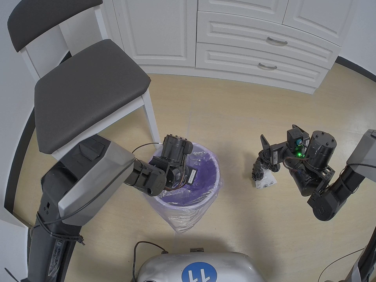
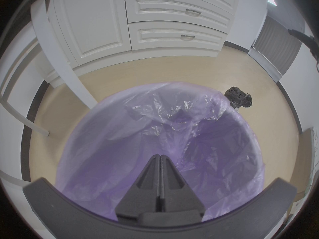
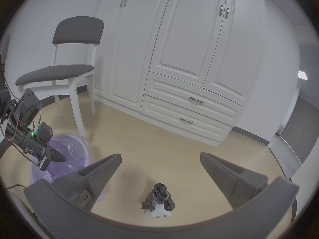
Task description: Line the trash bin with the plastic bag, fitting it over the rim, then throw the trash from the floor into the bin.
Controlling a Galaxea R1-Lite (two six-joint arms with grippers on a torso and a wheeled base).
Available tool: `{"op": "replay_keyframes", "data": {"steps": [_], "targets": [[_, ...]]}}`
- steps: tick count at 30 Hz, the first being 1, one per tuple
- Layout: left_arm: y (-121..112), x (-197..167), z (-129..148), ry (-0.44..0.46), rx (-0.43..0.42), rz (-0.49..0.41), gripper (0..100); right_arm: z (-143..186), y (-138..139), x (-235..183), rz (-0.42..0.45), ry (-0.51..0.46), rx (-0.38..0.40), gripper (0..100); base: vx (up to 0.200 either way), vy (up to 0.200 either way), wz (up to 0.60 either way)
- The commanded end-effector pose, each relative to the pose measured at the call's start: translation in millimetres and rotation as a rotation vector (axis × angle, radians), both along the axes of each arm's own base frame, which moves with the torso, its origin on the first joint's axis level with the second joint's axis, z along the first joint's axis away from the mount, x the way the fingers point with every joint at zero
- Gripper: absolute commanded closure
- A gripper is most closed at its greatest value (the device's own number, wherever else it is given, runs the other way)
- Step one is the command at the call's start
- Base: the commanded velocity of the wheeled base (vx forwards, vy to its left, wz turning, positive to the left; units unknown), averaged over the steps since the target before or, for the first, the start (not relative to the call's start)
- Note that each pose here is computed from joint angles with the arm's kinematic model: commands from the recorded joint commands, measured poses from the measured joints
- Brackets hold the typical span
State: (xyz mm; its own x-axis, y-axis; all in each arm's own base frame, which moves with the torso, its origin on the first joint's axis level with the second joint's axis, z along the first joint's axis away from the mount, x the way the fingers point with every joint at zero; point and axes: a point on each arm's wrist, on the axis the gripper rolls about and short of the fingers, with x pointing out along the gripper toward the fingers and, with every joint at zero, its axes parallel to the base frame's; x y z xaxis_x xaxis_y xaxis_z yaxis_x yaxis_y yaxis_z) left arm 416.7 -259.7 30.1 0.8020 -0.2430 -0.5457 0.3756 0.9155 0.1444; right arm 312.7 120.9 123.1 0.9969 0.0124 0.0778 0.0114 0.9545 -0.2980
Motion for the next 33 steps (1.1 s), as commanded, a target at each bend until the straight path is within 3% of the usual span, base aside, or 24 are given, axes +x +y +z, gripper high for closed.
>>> {"op": "replay_keyframes", "data": {"steps": [1, 7, 18, 33], "targets": [[2.1, 12.6, -22.2, 0.033, 0.025, 0.017, 100, -11.4, -0.3, 7.1, -0.009, 0.026, -0.015, 0, 0.0, 0.0, 0.0], [0.0, 29.6, -26.5, 0.054, 0.036, 0.033, 100, -22.3, 0.7, 12.4, -0.012, 0.052, -0.029, 0, 0.0, 0.0, 0.0], [-6.6, 51.1, -60.1, 0.056, 0.043, 0.06, 100, -35.0, 1.6, 22.1, -0.022, 0.073, -0.054, 0, 0.0, 0.0, 0.0], [-10.1, 52.4, -29.0, -0.019, -0.094, 0.198, 100, -35.9, 0.8, 23.0, -0.025, 0.068, -0.053, 0, 0.0, 0.0, 0.0]]}}
